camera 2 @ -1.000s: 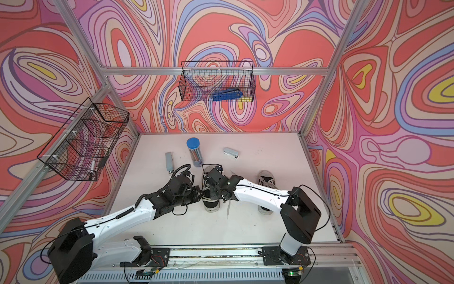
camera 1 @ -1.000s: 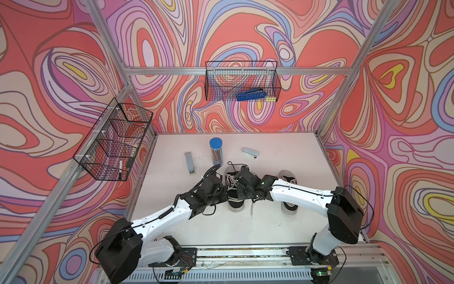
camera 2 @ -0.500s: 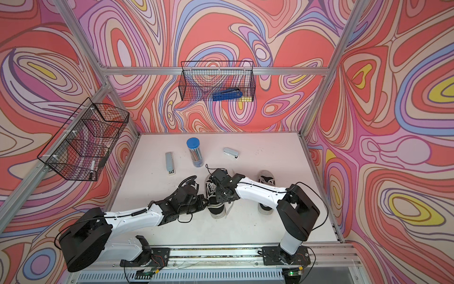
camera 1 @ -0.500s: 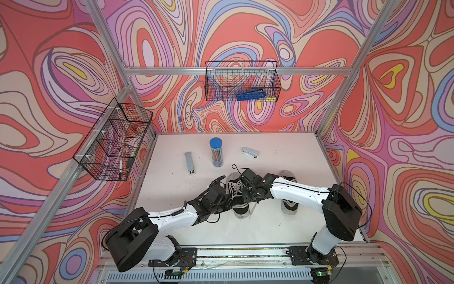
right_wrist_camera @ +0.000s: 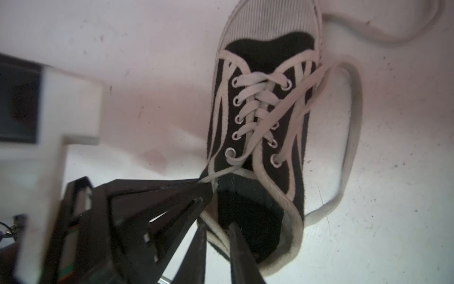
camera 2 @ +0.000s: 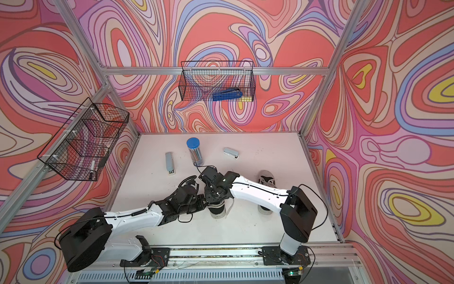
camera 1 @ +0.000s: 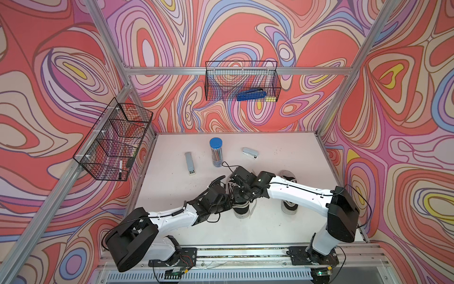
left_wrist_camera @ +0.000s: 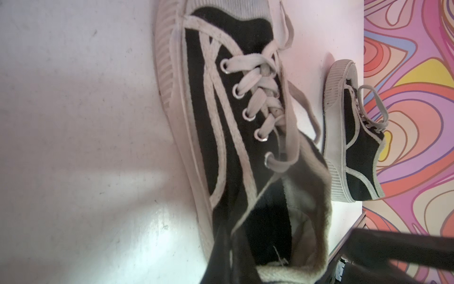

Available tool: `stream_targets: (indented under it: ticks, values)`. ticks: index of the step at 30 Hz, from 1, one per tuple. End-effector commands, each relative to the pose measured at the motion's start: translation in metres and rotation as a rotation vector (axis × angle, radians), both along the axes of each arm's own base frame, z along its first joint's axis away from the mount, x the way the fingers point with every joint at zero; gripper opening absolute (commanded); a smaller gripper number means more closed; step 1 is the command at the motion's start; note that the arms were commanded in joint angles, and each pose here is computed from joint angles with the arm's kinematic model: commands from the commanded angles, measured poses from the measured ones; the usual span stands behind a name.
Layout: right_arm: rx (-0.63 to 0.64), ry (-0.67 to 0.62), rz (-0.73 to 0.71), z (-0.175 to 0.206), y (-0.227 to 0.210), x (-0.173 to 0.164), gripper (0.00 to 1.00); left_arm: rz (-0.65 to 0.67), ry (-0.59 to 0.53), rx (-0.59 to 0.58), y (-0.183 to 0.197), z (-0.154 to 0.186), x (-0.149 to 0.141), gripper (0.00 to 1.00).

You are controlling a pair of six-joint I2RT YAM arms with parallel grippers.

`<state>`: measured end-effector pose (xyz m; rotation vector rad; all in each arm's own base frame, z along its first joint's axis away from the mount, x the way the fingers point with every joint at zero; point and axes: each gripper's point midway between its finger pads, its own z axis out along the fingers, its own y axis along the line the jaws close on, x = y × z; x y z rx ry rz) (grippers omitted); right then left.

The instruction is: Remove the insole from the shoe

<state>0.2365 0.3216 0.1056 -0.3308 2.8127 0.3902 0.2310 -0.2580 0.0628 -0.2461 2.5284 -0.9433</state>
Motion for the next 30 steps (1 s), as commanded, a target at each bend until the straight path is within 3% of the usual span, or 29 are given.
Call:
stream_targets:
  ticks: [1, 5, 13, 16, 22, 27, 30]
  values:
    - [-0.038, 0.028, 0.001, -0.023, 0.000, 0.000, 0.20, 0.017, 0.041, 0.053, 0.013, -0.014, -0.010, 0.00]
    - [-0.073, 0.074, 0.024, -0.050, 0.002, -0.004, 0.28, 0.018, 0.036, 0.065, 0.016, -0.013, -0.010, 0.00]
    - [-0.054, 0.145, 0.072, -0.069, 0.013, -0.013, 0.52, 0.036, 0.019, 0.068, 0.020, -0.008, -0.009, 0.00]
    - [-0.098, 0.179, 0.065, -0.089, 0.006, -0.018, 0.55, 0.040, 0.012, 0.063, 0.020, -0.007, -0.008, 0.00]
    - [-0.275, 0.219, 0.023, -0.128, -0.024, -0.022, 0.52, 0.057, -0.022, 0.055, 0.024, 0.004, -0.006, 0.00]
    - [-0.451, 0.180, -0.052, -0.141, -0.060, -0.017, 0.38, 0.084, -0.030, 0.087, 0.036, 0.003, -0.008, 0.00]
    - [-0.490, 0.147, -0.077, -0.137, -0.067, -0.012, 0.31, 0.091, -0.022, 0.108, 0.041, 0.000, -0.011, 0.00]
